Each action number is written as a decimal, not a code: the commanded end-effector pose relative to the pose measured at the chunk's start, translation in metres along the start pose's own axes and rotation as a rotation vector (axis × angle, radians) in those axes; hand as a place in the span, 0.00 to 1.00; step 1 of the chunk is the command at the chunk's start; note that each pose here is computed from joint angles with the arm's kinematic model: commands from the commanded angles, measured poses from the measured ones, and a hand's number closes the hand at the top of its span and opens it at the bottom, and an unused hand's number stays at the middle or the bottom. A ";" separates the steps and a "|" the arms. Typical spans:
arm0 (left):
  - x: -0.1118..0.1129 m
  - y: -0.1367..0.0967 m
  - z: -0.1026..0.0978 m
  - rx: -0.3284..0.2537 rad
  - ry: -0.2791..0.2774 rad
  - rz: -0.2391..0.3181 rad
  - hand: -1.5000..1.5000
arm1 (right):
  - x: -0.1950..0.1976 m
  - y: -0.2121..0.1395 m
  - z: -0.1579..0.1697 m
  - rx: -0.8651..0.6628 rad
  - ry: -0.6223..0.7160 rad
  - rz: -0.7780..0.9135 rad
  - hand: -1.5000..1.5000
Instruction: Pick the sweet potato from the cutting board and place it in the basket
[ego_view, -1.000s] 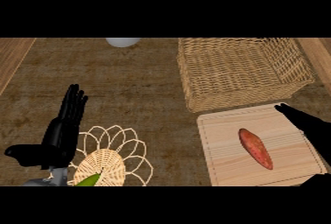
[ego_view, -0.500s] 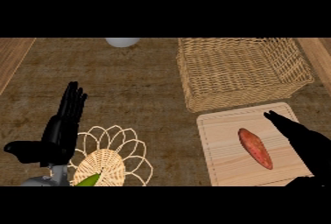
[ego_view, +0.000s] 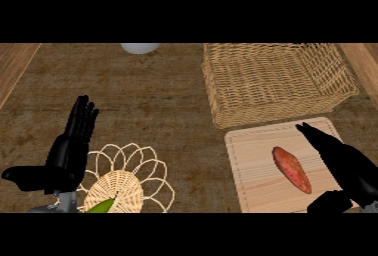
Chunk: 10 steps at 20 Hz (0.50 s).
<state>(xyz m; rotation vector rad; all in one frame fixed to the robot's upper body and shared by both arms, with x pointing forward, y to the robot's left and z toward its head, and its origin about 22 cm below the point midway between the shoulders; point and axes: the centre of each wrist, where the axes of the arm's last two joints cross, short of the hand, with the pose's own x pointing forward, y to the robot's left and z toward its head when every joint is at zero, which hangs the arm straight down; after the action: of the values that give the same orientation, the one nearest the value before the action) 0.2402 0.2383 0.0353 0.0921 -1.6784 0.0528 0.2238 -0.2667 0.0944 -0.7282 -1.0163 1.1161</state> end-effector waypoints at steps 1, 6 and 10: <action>-0.006 -0.001 -0.007 0.010 0.013 0.002 0.50 | 0.000 0.008 -0.022 0.004 0.010 0.010 0.00; -0.006 0.000 0.010 0.004 0.009 0.004 0.50 | 0.008 0.012 -0.012 0.029 0.014 0.016 0.00; 0.000 -0.009 -0.012 0.000 0.011 0.011 0.50 | -0.013 0.035 -0.014 0.052 0.037 0.026 0.00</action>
<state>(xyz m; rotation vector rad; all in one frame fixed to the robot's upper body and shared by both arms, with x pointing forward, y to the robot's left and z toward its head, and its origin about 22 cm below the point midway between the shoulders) 0.2427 0.2365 0.0345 0.0943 -1.6727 0.0567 0.2249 -0.2615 0.0700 -0.7212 -0.9732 1.1396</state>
